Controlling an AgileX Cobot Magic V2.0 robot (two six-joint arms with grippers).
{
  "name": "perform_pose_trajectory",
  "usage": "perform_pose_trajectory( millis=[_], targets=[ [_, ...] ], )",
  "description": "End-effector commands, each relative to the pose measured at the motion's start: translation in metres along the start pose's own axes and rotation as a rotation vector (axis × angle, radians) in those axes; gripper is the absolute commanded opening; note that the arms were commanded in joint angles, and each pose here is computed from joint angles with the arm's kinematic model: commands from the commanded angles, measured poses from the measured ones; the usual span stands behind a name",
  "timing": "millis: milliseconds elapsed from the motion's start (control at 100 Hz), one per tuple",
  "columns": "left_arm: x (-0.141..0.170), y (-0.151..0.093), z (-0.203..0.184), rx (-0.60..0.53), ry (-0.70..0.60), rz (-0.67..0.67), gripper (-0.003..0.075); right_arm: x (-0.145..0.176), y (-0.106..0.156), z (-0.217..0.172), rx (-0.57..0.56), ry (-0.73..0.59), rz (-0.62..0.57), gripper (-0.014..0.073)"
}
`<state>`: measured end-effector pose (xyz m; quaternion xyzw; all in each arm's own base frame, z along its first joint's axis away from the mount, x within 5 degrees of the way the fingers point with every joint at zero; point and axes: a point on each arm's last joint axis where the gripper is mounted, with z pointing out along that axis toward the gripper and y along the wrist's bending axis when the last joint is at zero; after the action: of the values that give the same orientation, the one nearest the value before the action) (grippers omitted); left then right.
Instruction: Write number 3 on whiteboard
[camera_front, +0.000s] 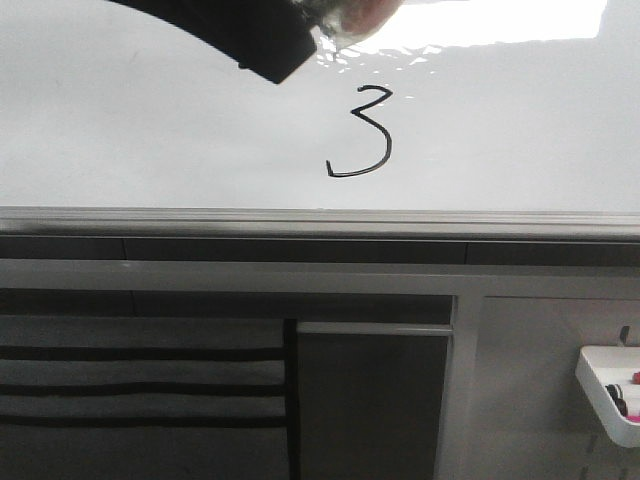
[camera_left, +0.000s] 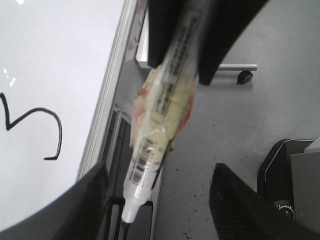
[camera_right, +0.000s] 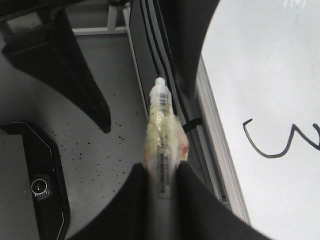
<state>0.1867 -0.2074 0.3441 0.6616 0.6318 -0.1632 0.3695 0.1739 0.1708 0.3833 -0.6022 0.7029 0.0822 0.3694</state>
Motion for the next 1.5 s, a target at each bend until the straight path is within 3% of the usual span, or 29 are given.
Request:
perform_pose_trajectory(
  millis=[0, 740, 810, 880, 930, 1010, 1160, 1310, 1400, 1490],
  targets=[
    [-0.017, 0.003, -0.010, -0.043, -0.106, 0.016, 0.0355, -0.010, -0.005, -0.016, 0.066, -0.079, -0.019, -0.0017],
    [-0.017, 0.007, -0.004, -0.048, -0.104, 0.007, 0.0019, -0.010, -0.005, -0.016, 0.066, -0.078, -0.019, -0.0008],
    [-0.016, 0.008, -0.004, -0.051, -0.102, 0.005, 0.0001, -0.009, -0.005, -0.016, 0.062, -0.072, -0.020, 0.0048],
    [-0.016, 0.009, -0.004, -0.057, -0.103, -0.001, -0.0013, -0.008, -0.007, -0.016, 0.075, -0.064, -0.005, 0.0157],
    [-0.016, 0.010, -0.004, -0.073, -0.104, -0.021, -0.0018, -0.006, -0.010, -0.018, 0.097, -0.050, 0.040, 0.0245],
    [-0.013, 0.016, -0.006, -0.111, -0.093, -0.053, -0.0018, 0.003, -0.016, -0.025, 0.153, -0.006, 0.113, 0.0318],
    [0.010, 0.044, -0.017, -0.248, -0.065, -0.253, -0.0018, 0.027, -0.023, -0.059, 0.271, 0.066, 0.291, 0.0320],
    [0.052, 0.078, -0.033, -0.424, -0.066, -0.571, -0.0018, 0.052, -0.019, -0.098, 0.400, 0.023, 0.606, 0.0320],
    [0.083, 0.092, -0.035, -0.497, -0.050, -0.737, -0.0018, 0.066, -0.009, -0.111, 0.466, -0.011, 0.657, 0.0320],
    [0.107, 0.101, -0.031, -0.524, -0.018, -0.821, -0.0018, 0.077, 0.002, -0.118, 0.511, -0.056, 0.658, 0.0320]
  ],
)
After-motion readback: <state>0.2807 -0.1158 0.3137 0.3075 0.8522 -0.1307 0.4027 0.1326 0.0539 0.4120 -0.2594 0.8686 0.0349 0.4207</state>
